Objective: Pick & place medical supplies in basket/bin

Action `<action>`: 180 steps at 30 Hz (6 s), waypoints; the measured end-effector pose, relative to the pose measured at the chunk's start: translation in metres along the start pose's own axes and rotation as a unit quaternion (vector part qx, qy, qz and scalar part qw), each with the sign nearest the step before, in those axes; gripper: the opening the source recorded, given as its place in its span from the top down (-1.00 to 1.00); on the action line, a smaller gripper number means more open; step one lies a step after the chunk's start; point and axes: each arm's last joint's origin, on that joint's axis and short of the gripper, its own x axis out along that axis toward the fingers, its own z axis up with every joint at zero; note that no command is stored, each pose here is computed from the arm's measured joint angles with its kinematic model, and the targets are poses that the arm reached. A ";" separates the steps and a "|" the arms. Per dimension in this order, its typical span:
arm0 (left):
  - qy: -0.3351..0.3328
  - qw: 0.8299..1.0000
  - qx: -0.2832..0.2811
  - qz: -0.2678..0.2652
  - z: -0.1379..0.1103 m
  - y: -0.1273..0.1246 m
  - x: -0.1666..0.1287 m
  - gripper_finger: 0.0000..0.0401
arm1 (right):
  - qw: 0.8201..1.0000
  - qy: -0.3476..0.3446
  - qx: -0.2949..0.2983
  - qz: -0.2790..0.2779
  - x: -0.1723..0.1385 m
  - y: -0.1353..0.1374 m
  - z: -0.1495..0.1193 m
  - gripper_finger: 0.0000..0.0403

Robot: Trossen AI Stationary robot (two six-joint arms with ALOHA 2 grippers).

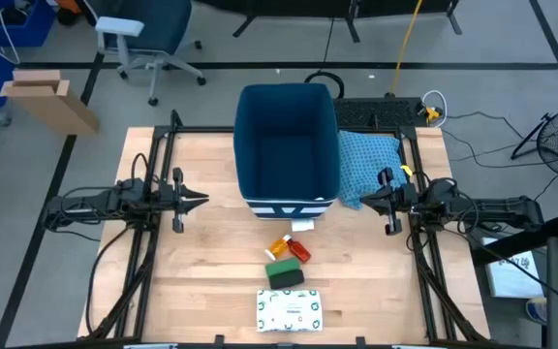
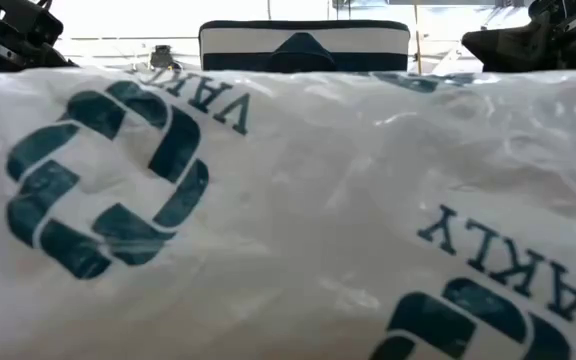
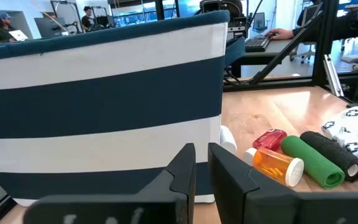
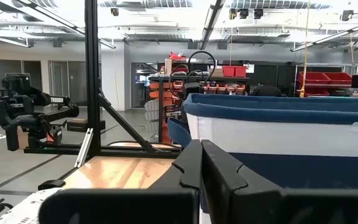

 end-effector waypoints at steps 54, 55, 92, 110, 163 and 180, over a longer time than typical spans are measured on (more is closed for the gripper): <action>0.000 1.000 0.000 0.000 0.000 0.000 0.000 0.76 | 1.000 0.000 0.000 0.000 0.000 0.000 0.000 1.00; 0.000 1.000 0.000 0.000 0.000 0.000 0.000 0.76 | 1.000 0.000 0.000 0.000 0.000 0.000 0.000 1.00; -0.003 0.997 -0.075 -0.001 0.001 0.000 0.000 0.76 | 0.999 0.000 0.040 0.000 0.000 0.000 0.000 1.00; -0.065 0.997 -0.041 0.020 0.036 0.001 0.020 0.98 | 0.999 -0.001 -0.049 0.000 0.000 0.000 0.000 1.00; 0.383 0.878 -0.174 0.230 0.030 -0.175 0.263 -0.41 | 0.999 0.009 -0.052 0.000 0.000 0.000 -0.002 1.00; 0.471 0.844 -0.123 0.226 -0.005 -0.171 0.265 -0.41 | 1.000 -0.003 -0.031 0.000 0.000 0.000 0.001 1.00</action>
